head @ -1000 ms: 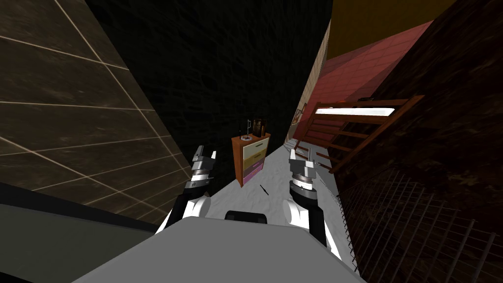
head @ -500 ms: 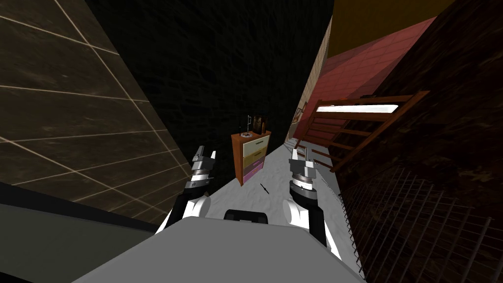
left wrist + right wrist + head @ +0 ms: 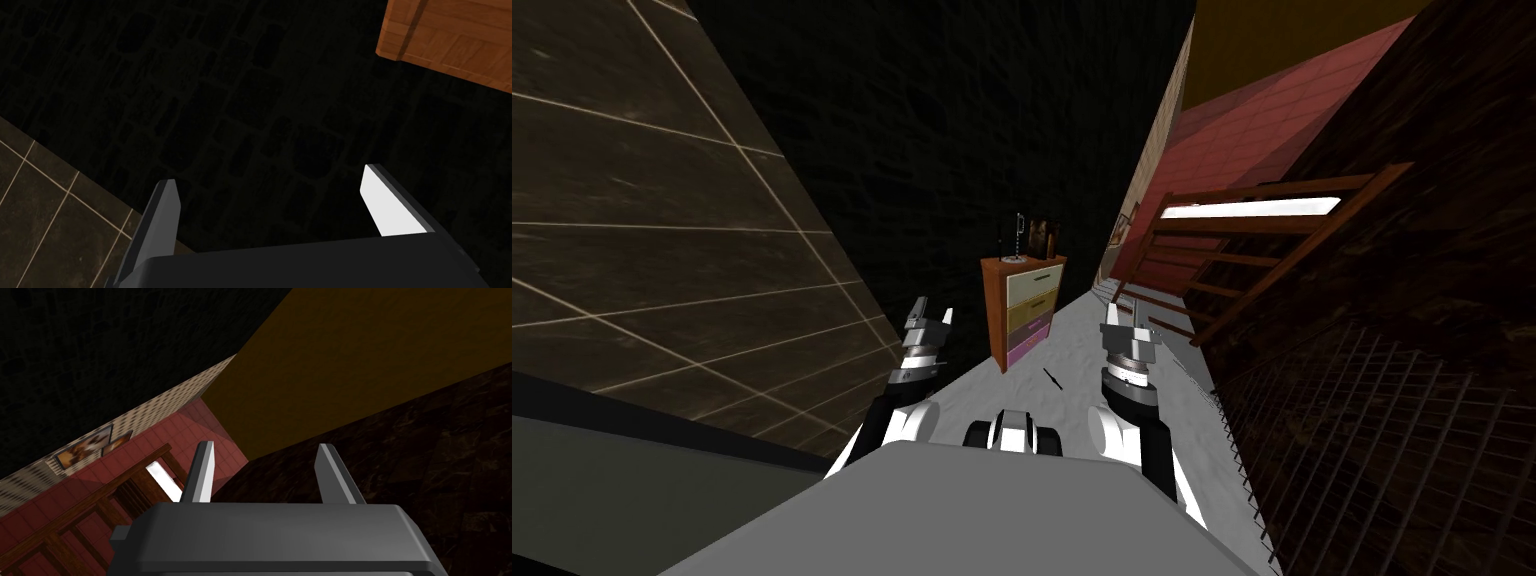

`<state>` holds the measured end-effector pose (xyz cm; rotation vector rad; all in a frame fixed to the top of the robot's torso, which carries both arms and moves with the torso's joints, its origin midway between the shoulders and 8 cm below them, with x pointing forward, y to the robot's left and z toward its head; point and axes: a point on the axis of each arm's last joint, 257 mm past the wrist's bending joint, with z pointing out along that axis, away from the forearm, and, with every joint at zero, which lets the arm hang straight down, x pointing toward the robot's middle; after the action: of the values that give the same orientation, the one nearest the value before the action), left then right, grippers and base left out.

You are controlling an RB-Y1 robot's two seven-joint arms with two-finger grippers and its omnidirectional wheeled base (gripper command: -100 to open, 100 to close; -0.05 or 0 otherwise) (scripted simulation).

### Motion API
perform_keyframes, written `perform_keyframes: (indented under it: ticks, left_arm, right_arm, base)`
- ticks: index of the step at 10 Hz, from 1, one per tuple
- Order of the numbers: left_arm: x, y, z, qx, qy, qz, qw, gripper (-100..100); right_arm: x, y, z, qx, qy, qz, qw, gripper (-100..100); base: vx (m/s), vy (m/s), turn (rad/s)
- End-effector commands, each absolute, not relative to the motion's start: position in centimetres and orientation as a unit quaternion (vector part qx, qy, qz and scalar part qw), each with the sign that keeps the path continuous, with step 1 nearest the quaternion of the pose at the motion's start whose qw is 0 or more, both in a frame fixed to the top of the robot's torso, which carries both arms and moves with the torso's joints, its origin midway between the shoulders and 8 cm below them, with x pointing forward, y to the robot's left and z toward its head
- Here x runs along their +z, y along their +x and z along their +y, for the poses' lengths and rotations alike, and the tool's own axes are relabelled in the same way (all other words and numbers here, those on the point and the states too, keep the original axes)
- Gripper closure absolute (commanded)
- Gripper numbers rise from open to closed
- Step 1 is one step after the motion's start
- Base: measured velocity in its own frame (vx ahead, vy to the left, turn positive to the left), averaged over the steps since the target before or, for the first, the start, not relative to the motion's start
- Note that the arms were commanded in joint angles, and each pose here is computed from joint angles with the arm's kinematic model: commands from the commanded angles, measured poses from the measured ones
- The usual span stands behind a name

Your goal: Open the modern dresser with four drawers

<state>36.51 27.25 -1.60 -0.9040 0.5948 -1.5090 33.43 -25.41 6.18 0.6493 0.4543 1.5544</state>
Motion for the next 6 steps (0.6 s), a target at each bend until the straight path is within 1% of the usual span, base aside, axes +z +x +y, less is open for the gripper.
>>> perform_keyframes:
  ticks: [1,3,6]
  left_arm:
    - [-2.7,36.8,26.9,-0.645,-0.374,0.291,0.6,-100]
    - [-4.1,37.2,27.0,-0.637,-0.367,0.313,0.601,-100]
    - [-6.6,37.7,27.5,-0.622,-0.365,0.34,0.604,-100]
  right_arm:
    - [6.2,33.4,-25.4,0.682,0.285,0.199,0.643,0]
    - [6.2,33.4,-25.4,0.682,0.285,0.199,0.643,0]
    - [6.2,33.4,-25.4,0.682,0.285,0.199,0.643,0]
  base:
    - [0.065,-0.06,0.012]
    - [0.089,-0.065,0.017]
    - [0.121,-0.098,0.025]
